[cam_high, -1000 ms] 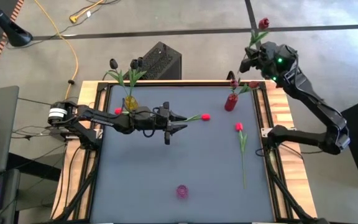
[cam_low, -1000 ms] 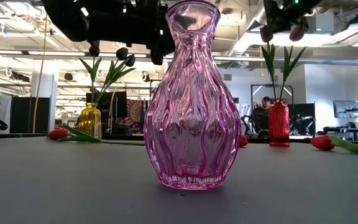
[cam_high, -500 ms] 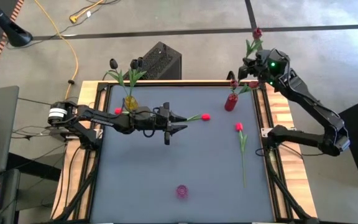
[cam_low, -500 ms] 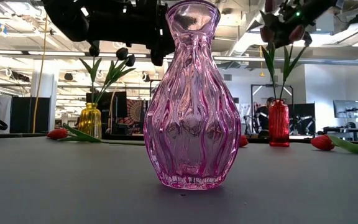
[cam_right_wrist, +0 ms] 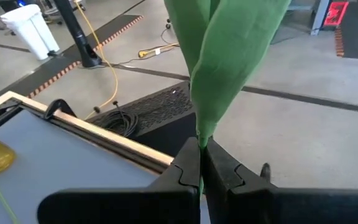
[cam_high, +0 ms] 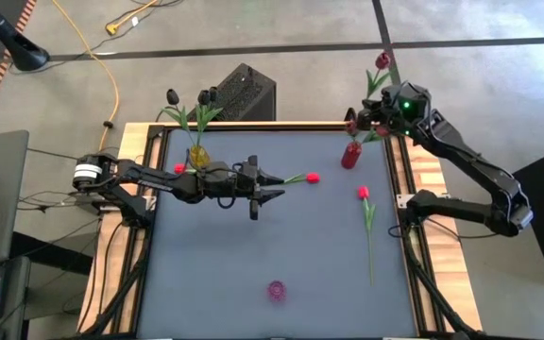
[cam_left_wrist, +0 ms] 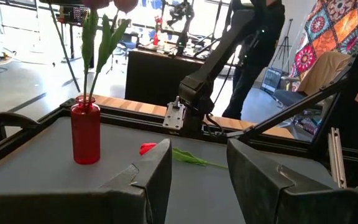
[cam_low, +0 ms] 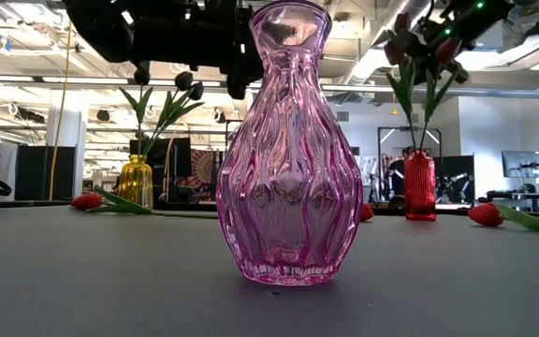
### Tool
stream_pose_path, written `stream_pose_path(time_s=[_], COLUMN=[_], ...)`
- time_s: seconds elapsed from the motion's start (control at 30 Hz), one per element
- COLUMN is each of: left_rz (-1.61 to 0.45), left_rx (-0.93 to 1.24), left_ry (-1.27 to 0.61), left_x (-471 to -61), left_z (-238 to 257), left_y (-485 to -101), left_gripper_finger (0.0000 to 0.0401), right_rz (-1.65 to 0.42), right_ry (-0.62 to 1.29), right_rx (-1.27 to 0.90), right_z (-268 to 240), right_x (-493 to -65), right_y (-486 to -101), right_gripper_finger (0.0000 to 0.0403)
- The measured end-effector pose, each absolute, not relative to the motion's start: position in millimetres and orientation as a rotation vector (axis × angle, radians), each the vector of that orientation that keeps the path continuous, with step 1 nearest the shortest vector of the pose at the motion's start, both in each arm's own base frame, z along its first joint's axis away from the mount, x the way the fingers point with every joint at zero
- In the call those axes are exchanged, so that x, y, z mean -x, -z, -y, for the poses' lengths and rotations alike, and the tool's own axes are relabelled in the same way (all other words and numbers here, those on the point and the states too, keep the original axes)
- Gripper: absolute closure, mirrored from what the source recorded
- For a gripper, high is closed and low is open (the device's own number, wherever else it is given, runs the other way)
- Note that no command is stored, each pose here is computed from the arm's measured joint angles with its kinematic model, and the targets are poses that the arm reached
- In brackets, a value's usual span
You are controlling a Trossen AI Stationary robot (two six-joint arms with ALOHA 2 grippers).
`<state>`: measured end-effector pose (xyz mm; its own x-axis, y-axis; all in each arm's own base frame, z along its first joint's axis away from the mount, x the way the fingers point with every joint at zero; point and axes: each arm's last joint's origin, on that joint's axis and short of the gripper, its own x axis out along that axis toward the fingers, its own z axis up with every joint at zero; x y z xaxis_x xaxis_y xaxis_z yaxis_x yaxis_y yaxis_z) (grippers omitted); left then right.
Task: Sort flowers into vase by color
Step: Put the purple flower into the red vase
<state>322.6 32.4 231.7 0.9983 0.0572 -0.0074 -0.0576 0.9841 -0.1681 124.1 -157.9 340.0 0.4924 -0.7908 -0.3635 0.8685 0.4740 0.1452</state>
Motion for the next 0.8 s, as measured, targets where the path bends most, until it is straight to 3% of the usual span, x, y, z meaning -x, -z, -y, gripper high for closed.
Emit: stream_pose_path(time_s=[0.8], left_rz=[-0.002], left_rx=[0.17], left_ry=[-0.057], left_x=[-322.6], left_z=[-31.9], left_y=[-231.8], left_gripper_finger=[0.026], right_rz=[-0.201], right_ry=[1.067], right_rx=[-0.326], right_z=[153.4], right_x=[-108.3], right_y=[-347.6], right_gripper_finger=[0.0374])
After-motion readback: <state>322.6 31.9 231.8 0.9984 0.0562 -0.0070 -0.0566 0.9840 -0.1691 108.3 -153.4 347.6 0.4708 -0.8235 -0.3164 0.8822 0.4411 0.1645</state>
